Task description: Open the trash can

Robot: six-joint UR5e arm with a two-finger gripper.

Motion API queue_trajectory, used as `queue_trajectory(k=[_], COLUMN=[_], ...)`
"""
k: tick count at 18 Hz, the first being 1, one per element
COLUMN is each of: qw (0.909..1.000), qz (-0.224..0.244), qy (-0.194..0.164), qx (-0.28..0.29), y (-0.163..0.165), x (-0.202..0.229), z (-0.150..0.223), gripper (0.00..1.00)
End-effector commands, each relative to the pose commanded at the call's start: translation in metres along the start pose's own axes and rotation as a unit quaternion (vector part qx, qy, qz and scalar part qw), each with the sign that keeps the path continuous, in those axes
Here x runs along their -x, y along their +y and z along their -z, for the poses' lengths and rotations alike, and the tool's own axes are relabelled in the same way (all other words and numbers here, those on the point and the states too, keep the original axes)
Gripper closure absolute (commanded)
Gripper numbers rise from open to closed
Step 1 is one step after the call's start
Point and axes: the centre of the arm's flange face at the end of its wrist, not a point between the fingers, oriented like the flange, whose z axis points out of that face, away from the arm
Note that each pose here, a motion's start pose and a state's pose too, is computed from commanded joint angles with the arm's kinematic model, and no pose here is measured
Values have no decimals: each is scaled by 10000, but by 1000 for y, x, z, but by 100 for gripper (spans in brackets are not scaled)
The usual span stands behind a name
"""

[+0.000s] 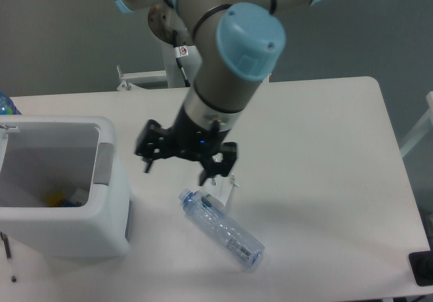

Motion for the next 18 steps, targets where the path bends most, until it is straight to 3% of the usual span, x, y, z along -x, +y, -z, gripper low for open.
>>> queue_trajectory(k=[6, 11, 18], qw=[9973, 9820, 9816], qz=[-725, -1751, -1720], qy=[-80, -377, -559], qx=[-36, 599, 609], y=[26, 48, 47], x=[85, 132, 187], z=[5, -6, -46], gripper=[0, 0, 0])
